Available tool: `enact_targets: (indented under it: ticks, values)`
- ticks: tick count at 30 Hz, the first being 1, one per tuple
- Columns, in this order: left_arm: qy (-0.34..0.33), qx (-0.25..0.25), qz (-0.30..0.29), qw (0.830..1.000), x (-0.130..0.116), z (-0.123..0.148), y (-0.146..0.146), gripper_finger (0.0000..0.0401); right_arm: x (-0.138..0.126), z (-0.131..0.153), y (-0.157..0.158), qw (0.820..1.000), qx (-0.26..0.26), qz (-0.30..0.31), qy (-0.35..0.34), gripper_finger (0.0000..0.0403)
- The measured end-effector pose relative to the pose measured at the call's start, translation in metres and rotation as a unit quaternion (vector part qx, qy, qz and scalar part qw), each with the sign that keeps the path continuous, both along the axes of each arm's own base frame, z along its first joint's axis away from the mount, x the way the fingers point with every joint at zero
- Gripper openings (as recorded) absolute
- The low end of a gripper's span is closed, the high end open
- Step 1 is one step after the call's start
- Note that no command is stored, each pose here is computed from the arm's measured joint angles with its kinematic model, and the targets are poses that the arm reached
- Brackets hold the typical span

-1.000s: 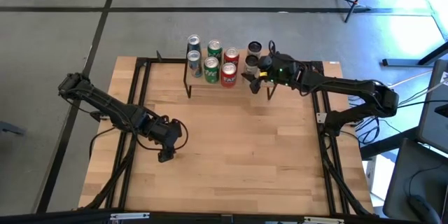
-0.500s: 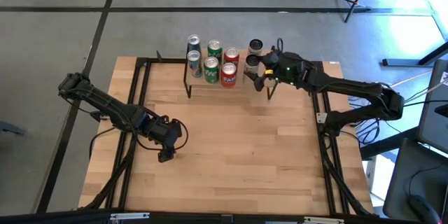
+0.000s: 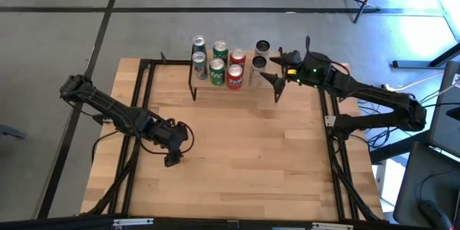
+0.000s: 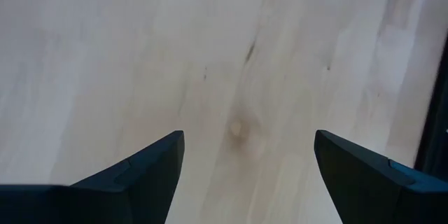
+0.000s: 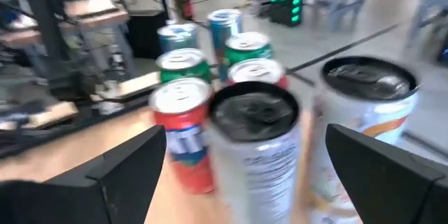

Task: Place canned beverage on shelf
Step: Adjust the orange soda can on the shelf

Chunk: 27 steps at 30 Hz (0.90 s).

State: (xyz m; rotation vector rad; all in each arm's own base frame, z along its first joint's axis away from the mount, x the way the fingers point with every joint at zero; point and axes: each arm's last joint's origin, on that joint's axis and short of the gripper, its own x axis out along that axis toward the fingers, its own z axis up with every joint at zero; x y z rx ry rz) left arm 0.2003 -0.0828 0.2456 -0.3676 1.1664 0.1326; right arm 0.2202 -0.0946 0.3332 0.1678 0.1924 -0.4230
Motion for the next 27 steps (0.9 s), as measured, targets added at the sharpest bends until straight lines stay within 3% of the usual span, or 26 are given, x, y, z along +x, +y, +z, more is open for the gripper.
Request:
enact_targets:
  ticks: [7, 15, 21, 27]
  values:
    - [-0.045, -0.011, 0.000, 0.999, 0.007, 0.004, -0.003, 0.0306, 0.020, -0.006, 0.047, 0.995, 0.044, 0.093, 0.003, 0.0378]
    - [-0.137, -0.023, -0.024, 0.990, 0.022, 0.014, -0.006, 0.0306, 0.074, -0.044, 0.077, 0.992, 0.035, 0.115, 0.025, 0.0379]
    - [-0.145, -0.021, -0.014, 0.989, 0.024, 0.015, -0.003, 0.0306, 0.109, -0.076, 0.073, 0.995, 0.027, 0.094, 0.009, 0.0379]
    - [-0.145, -0.018, -0.012, 0.989, 0.025, 0.015, -0.003, 0.0306, 0.119, -0.089, 0.069, 0.999, -0.002, 0.039, 0.009, 0.0379]
